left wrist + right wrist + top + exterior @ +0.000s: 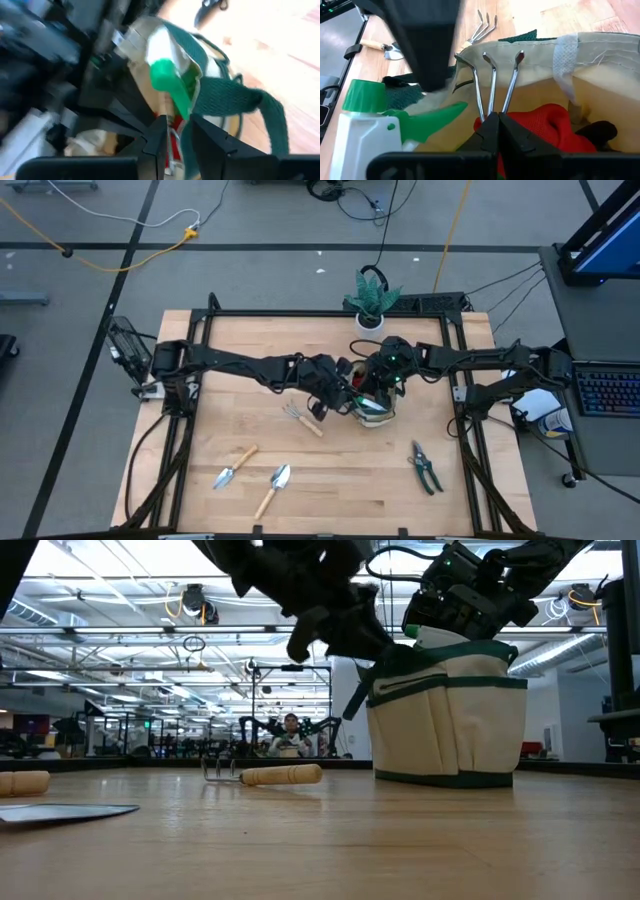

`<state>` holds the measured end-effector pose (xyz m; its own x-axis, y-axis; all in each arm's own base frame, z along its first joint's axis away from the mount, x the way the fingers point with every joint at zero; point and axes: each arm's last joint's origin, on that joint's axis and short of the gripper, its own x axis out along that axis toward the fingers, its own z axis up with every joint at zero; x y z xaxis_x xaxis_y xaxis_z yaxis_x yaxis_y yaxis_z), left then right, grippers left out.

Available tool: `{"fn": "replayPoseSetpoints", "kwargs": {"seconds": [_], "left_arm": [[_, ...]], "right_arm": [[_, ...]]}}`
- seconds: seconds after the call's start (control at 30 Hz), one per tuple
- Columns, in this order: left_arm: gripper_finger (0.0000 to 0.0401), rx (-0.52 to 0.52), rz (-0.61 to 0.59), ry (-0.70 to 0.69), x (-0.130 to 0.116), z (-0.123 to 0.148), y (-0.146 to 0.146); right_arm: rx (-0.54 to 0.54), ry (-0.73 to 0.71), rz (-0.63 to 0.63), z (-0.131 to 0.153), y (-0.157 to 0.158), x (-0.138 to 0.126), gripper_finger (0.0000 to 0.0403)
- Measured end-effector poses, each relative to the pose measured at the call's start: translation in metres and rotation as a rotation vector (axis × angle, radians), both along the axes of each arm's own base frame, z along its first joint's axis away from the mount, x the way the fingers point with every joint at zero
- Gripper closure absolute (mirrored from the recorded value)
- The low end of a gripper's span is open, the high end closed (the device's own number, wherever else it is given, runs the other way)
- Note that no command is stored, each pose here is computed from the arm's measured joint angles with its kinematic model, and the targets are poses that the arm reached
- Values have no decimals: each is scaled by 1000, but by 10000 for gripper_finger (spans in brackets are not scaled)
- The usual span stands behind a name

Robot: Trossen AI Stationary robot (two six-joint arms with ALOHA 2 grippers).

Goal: Pick & Place Garden tools in Gardening bag
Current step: Put the right brown hand rake into the gardening bag

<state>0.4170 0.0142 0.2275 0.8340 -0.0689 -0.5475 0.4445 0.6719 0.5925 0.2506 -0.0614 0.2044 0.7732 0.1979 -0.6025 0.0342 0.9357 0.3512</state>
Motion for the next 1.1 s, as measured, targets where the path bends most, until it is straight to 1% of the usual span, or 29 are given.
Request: {"fn": "replayPoseSetpoints", "kwargs": {"seconds": [0.2,0.27,0.33,0.43,0.47,0.57,0.73,0.83,0.93,1.0,1.1], "left_arm": [[314,-11,14,32,4,-14,4],[322,-3,8,36,6,-18,4],[342,0,3,34,6,-18,2],[386,-2,3,38,6,-18,2],[391,-6,5,39,5,-18,1],[388,-12,4,25,5,-14,-1],[393,9,-27,-3,2,-4,-11],[390,37,1,-16,2,-1,-16],[395,77,35,-11,1,-1,-19],[391,57,59,-12,1,-1,-21],[360,-21,105,-22,1,2,-23]], "right_arm": [[0,-4,-1,0,0,0,403],[6,-2,-5,0,0,0,403],[8,-1,-7,0,0,0,403],[9,1,-6,0,0,0,403],[9,0,-5,0,0,0,403],[8,-2,-4,0,0,0,403],[10,-12,3,2,0,1,403],[10,-11,2,1,0,1,403],[7,-10,-1,1,0,1,403],[5,-10,-2,1,0,1,403],[3,10,-10,-1,0,0,402]]}}
